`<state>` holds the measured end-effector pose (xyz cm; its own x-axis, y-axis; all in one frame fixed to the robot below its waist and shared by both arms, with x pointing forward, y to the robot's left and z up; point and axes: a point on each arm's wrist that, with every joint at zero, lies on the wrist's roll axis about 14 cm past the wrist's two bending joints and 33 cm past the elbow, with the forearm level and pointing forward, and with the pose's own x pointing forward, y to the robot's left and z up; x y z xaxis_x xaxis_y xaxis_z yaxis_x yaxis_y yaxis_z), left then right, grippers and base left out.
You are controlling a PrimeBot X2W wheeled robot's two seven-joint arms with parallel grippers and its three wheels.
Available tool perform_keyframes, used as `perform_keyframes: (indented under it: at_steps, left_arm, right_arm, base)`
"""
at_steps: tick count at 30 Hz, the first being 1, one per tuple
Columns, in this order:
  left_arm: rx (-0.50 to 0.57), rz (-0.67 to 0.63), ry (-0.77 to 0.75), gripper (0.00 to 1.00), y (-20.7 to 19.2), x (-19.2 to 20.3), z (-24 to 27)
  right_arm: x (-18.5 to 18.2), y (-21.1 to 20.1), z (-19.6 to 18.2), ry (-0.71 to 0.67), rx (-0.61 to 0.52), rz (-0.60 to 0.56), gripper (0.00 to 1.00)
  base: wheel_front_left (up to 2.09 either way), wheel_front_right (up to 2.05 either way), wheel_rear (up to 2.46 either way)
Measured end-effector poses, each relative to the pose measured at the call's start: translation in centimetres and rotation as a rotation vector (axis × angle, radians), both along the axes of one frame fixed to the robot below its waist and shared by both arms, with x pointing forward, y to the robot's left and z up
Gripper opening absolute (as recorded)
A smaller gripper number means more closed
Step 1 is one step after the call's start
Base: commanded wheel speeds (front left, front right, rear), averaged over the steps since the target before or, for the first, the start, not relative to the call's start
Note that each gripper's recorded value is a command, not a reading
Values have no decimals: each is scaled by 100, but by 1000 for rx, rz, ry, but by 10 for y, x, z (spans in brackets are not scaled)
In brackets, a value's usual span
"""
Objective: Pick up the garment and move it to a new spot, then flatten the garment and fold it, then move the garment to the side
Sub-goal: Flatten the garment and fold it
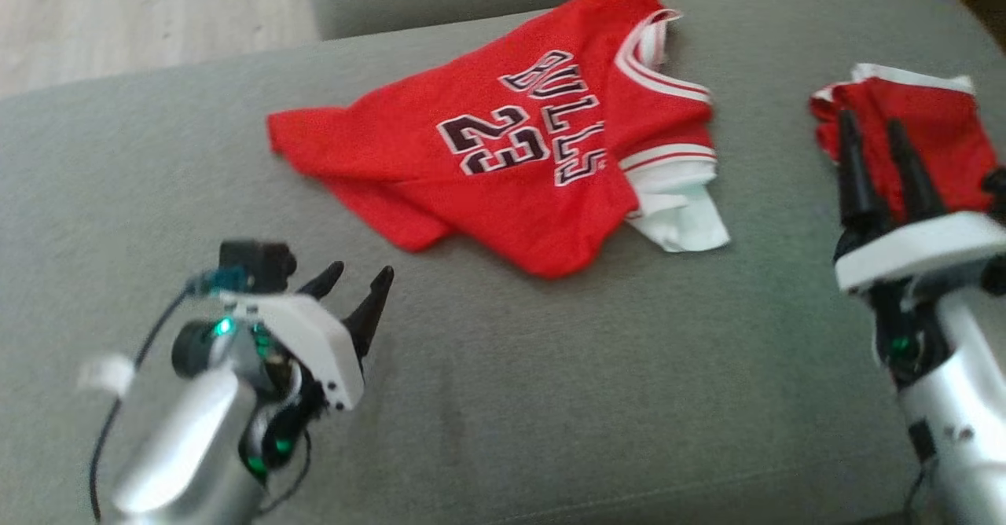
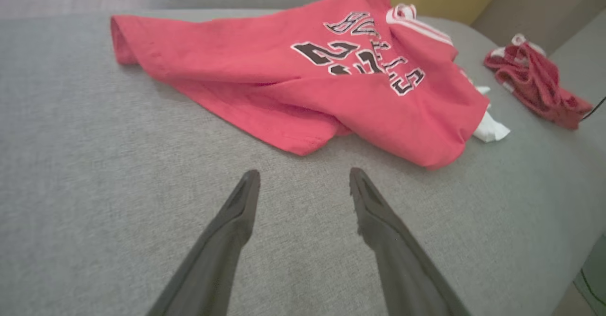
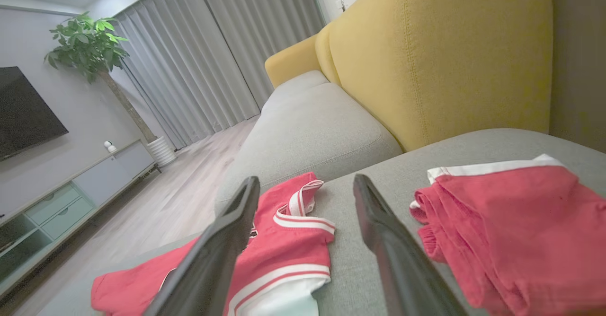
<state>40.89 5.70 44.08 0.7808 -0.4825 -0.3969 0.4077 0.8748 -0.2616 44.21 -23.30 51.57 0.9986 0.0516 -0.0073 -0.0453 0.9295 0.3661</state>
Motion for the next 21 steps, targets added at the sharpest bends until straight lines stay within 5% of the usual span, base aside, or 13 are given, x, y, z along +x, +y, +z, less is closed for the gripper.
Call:
perform_keyframes:
  at_steps: [8,21]
  left_arm:
    - [159,-293,219,100,-41,15,-15]
    - [445,-362,316,100,-36,48,-69]
  right_arm:
    - [-41,-6,-15,33,55,-43,100]
    - [-58,-26,-13,34,89,-140,100]
  base:
    - [0,0,0]
    - [0,0,0]
